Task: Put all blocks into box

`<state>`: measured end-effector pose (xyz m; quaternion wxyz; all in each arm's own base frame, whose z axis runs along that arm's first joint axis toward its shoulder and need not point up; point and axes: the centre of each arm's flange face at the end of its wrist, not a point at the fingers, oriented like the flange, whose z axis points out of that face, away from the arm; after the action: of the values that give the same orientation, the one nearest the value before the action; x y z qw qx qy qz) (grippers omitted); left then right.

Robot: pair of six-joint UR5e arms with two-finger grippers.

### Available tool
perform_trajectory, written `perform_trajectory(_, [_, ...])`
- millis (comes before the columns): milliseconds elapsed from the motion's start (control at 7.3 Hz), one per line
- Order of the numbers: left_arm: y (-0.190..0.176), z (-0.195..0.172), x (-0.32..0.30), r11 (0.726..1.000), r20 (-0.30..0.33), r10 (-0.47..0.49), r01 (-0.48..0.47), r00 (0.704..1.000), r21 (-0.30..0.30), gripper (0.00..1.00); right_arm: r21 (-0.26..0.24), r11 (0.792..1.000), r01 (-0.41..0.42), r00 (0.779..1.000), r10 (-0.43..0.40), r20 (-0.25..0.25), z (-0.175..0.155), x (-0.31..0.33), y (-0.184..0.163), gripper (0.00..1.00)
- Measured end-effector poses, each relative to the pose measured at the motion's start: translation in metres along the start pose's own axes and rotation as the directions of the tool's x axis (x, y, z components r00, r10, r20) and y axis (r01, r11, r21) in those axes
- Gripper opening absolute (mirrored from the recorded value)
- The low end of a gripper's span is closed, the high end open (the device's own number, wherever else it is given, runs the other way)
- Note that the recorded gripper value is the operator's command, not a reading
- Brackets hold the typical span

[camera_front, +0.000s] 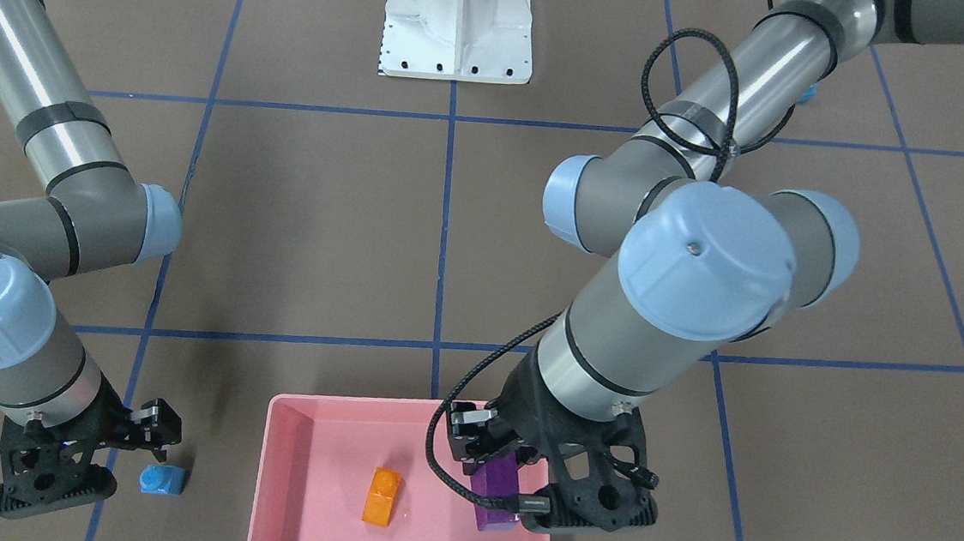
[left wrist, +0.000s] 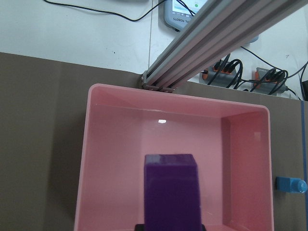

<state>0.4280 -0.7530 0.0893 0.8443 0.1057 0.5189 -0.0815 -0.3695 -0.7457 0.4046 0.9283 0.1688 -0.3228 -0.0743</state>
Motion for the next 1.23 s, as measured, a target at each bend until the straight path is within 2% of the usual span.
perform_trajectory(137, [0.008,0.010,0.005,1.000,0.006,0.008,-0.008,1.000,0.013,0.00,0.005,1.000,-0.015,1.000,0.015,0.010,0.019,-0.006,-0.001,0.94])
perform_trajectory(274, [0.012,0.015,0.008,1.000,0.010,0.012,-0.013,1.000,0.022,0.00,0.000,1.000,-0.031,0.999,0.031,0.012,0.030,-0.013,-0.001,0.86])
perform_trajectory(411, [0.015,0.017,0.010,1.000,0.012,0.015,-0.016,1.000,0.025,0.00,-0.007,0.999,-0.040,0.999,0.040,0.009,0.037,-0.016,0.000,0.65])
perform_trajectory(548, [0.016,0.019,0.011,1.000,0.013,0.017,-0.017,1.000,0.025,0.00,-0.017,0.999,-0.045,0.999,0.046,0.004,0.043,-0.016,0.003,0.01])
perform_trajectory(822, [0.018,0.026,0.009,0.999,0.018,0.017,-0.018,1.000,0.028,0.00,-0.029,0.997,-0.071,0.997,0.071,-0.003,0.051,-0.018,0.007,0.00])
perform_trajectory(1096, [0.012,0.044,-0.004,0.998,0.021,-0.011,0.010,1.000,0.067,0.02,-0.026,0.996,-0.081,0.997,0.081,-0.006,0.051,-0.019,0.006,0.00])
perform_trajectory(1233, [0.011,0.049,-0.002,0.994,0.018,-0.052,0.050,0.998,0.096,0.62,-0.017,0.996,-0.086,0.996,0.086,-0.005,0.045,-0.016,0.001,0.00])
